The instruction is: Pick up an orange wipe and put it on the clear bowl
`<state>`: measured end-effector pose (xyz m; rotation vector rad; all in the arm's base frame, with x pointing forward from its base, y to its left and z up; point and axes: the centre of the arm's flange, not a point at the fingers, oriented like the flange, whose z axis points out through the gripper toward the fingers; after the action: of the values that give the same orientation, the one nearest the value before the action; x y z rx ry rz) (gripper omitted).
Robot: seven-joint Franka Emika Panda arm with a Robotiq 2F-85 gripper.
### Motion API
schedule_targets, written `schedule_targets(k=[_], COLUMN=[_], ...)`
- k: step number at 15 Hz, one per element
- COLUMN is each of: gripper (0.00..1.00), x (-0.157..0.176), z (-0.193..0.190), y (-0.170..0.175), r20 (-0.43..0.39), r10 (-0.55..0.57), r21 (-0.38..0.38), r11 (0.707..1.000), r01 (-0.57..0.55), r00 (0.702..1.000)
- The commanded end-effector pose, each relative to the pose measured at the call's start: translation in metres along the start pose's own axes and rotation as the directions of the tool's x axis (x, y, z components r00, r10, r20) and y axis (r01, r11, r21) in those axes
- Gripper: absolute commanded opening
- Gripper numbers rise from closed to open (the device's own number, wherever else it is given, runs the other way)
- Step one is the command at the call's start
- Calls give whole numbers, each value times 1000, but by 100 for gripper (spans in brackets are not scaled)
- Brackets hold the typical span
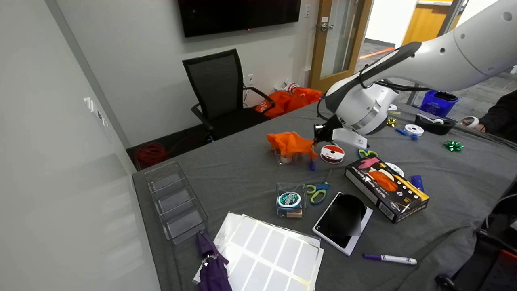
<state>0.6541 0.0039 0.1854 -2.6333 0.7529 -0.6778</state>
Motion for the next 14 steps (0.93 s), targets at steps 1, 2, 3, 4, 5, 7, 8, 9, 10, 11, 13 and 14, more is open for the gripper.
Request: schedule_targets(k=[1,2,3,4,5,7,8,9,10,11,13,14], gripper=[0,0,0,0,0,0,0,0,0,0,0,0], x=[6,8,11,16,21,31,35,38,39,40,40,40], z=[-10,-15,-21,-27,-34,-47,-51,-54,-55,-55,-52,-50], y=[-13,-19,-26,-34,-43,-60,-65,-67,-67,-66,-63,-62], r20=[-1,-10,-15,-20,-22,-20,-18,-18,-21,-24,-25,-26], r10=[14,22,33,54,81,126,146,163,177,188,209,216], r21=[5,38,64,93,121,135,131,128,123,117,102,93], r11=[1000,999,997,994,990,983,981,979,977,976,973,973], r01=[-14,-21,-32,-52,-78,-123,-142,-160,-174,-184,-205,-212], r00=[1000,1000,999,998,996,992,989,986,984,982,978,976])
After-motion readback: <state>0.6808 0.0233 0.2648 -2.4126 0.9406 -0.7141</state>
